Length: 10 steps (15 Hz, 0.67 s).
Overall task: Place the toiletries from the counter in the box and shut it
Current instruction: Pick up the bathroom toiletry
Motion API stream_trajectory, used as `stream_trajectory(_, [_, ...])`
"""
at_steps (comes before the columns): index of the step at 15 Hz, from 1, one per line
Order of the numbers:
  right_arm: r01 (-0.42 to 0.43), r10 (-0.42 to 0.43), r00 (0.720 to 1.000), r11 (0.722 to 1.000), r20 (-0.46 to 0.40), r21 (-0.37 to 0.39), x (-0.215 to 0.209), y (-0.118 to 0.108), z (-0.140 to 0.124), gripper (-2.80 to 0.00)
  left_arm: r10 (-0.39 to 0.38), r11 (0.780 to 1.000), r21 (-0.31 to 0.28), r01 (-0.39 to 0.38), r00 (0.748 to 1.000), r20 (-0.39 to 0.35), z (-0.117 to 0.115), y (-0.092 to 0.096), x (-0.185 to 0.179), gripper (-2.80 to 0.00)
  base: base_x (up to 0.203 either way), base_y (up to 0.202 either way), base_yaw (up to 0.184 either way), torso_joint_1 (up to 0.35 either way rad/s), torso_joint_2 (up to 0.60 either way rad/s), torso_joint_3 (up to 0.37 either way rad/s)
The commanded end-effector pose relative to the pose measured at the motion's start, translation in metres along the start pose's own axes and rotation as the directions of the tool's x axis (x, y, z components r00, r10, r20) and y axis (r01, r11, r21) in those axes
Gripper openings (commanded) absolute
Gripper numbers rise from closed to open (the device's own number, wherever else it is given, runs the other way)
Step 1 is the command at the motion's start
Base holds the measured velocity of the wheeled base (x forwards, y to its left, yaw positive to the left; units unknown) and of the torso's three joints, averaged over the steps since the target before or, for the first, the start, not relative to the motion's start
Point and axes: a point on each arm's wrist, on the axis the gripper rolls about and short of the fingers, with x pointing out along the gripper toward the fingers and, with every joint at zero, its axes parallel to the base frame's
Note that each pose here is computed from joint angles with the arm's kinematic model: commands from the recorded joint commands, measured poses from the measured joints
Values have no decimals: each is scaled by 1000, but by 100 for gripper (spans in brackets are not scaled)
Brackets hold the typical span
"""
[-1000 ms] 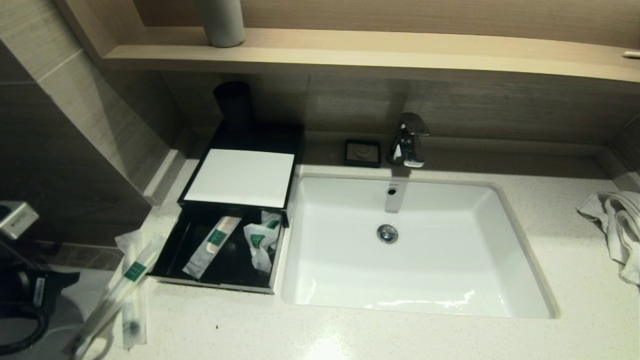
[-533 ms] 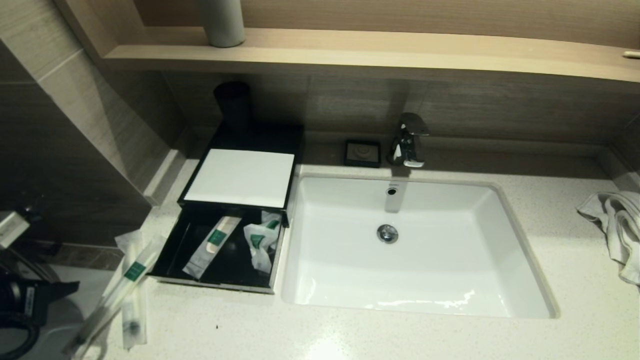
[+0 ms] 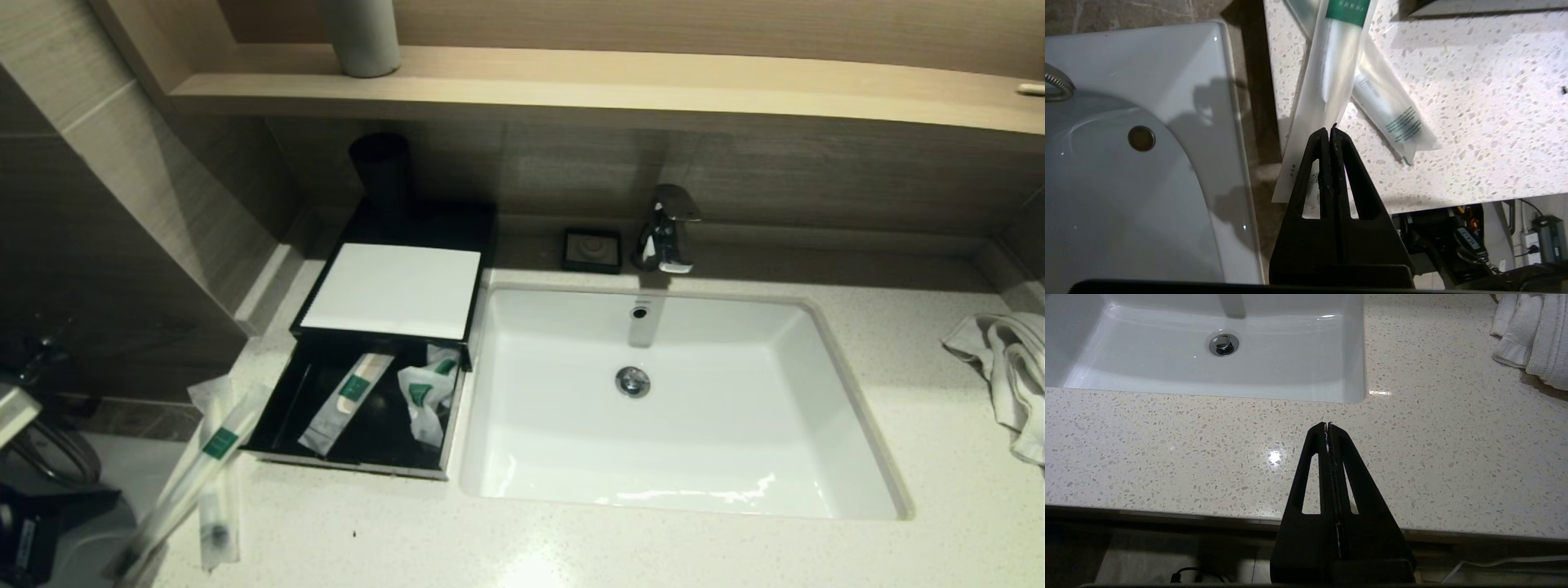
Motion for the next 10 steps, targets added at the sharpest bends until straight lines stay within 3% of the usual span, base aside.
stream_trajectory(1, [0,0,1000,1000,-1,-1,0,0,0,-280,-1,1000,9,1,1000,-13,-7,0,1,-280,0,0,0,0,0,0])
stream_trajectory(6, [0,0,1000,1000,0,-1,0,0,0,-280,38,999,-9,-38,999,-19,-10,6,-2,-280,0,0,0,0,0,0])
stream_trajectory(10, [0,0,1000,1000,0,-1,0,0,0,-280,21,1000,22,-20,999,-41,-11,14,5,-280,0,0,0,0,0,0])
